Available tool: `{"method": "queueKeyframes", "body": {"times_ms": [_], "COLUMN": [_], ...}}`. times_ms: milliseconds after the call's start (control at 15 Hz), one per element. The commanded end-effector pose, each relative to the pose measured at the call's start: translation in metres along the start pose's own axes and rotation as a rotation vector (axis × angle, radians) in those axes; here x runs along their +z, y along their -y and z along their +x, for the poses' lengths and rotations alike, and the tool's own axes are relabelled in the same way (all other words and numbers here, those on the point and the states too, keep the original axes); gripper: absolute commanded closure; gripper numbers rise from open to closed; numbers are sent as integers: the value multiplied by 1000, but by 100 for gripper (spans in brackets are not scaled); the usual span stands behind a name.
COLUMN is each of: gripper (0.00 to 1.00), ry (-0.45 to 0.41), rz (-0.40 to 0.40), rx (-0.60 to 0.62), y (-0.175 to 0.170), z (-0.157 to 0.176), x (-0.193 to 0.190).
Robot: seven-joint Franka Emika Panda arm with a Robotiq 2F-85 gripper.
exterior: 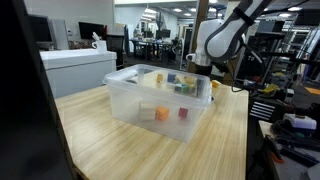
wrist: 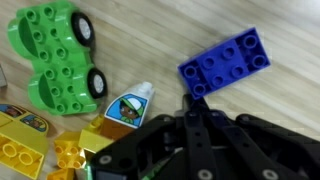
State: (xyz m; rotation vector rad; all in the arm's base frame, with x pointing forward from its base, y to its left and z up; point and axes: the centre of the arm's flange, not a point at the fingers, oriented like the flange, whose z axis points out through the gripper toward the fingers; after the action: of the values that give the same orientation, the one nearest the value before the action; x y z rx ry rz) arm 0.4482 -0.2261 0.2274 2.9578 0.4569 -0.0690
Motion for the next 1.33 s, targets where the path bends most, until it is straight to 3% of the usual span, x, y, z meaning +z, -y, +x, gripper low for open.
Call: {"method": "queueKeyframes", "body": {"times_ms": [0,67,333,667,1067,1267], "gripper": [71,69,38,4,0,0], "ry": [-19,-43,-117,-25,80,105], "rz": [-46,-46,-113,-160,-143,-95], "rx": [103,183,414,607,808,868], "y": [-1,-2,-3,-2,9,16], "z": [1,2,8,-10,-12,-21], "x": [7,7,2,-3,-8,-14]}}
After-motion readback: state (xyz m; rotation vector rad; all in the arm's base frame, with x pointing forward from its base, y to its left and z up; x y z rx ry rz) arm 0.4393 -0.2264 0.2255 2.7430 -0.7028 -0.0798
